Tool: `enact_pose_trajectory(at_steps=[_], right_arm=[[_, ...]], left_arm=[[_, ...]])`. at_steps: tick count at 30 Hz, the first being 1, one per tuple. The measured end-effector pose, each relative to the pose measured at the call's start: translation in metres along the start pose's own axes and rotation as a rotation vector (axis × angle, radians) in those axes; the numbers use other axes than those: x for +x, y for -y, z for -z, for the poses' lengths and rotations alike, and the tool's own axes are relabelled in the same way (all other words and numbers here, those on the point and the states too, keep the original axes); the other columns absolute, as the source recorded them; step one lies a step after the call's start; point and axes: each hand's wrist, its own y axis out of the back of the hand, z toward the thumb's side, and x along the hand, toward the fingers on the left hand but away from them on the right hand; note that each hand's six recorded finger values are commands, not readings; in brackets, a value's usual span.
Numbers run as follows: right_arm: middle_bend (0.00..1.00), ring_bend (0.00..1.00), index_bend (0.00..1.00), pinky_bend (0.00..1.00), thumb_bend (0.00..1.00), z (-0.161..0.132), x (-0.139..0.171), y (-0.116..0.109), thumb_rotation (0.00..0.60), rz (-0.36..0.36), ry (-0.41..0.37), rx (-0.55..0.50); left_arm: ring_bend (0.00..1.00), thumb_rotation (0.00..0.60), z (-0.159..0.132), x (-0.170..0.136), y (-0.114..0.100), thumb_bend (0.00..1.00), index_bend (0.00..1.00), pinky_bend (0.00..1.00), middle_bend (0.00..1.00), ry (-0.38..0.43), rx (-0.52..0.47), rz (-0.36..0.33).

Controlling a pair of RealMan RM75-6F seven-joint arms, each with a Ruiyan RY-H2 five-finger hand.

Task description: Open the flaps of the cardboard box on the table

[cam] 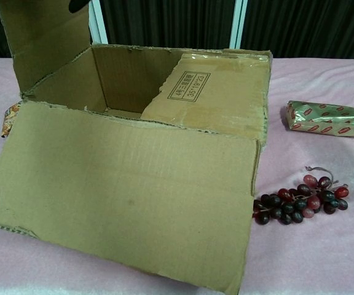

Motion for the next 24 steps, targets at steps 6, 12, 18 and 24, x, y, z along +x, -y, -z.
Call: enact_pose_trajectory(at_steps=[6, 12, 18, 24], right_arm=[[0.0, 0.0, 0.0, 0.24, 0.33, 0.0, 0.0, 0.001, 0.6, -0.002, 0.0, 0.003], [0.0, 0.0, 0.0, 0.24, 0.33, 0.0, 0.0, 0.002, 0.6, -0.006, 0.0, 0.003], [0.0, 0.0, 0.0, 0.24, 0.33, -0.001, 0.001, 0.005, 0.6, -0.015, -0.006, 0.01], [0.0, 0.0, 0.0, 0.24, 0.33, -0.002, 0.002, 0.007, 0.6, -0.022, -0.01, 0.019]], left_arm=[[0.48, 0.6, 0.014, -0.023, 0.014, 0.92, 0.49, 0.52, 0.67, -0.059, -0.025, 0.023], [0.48, 0.6, 0.027, -0.051, 0.038, 0.92, 0.49, 0.52, 0.67, -0.132, -0.066, 0.063], [0.48, 0.6, 0.037, -0.079, 0.061, 0.87, 0.48, 0.52, 0.66, -0.204, -0.114, 0.088], [0.38, 0.6, 0.044, -0.1, 0.077, 0.61, 0.4, 0.46, 0.54, -0.276, -0.185, 0.073]])
